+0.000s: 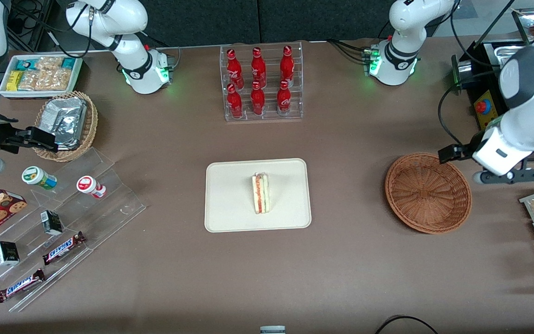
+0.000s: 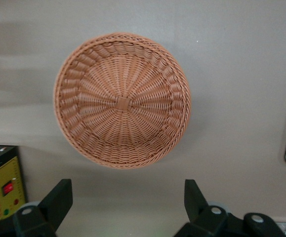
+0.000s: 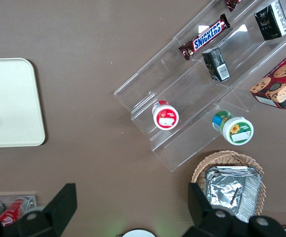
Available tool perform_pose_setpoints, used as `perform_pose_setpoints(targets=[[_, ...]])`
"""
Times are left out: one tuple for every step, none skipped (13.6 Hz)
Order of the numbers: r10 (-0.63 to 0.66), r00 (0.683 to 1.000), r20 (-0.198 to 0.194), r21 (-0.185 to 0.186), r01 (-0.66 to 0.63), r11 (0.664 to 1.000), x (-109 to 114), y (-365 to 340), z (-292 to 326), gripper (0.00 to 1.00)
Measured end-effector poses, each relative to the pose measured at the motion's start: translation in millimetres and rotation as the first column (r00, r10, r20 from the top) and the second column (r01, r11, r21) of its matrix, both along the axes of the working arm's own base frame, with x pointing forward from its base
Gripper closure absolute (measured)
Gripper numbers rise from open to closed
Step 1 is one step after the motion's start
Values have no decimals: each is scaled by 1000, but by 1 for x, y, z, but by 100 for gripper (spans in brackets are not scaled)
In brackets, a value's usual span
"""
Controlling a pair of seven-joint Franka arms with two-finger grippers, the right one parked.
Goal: Place sandwich from basket to tray
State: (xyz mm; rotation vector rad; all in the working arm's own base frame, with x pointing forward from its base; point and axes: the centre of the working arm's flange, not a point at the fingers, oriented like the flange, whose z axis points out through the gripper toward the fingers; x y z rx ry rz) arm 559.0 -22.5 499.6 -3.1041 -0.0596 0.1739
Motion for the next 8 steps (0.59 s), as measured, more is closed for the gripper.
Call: perform_pose_setpoints(targets=[[4,1000,4,15,-4,1000,-7,0,13,0],[13,1000,4,30,-13,999,-14,1,27,0],[26,1000,9,40,-26,999,-21,6,40,0],[37,999,20,40,-38,998,-26,12,53,0],[43,999,32,35,-44,998,-28,18,63,0],[43,998,40,28,-44,999,-29,21,69,0],[39,998,45,21,-40,999,-29,20,72,0],[32,998,49,14,-33,999,-29,18,74,0]])
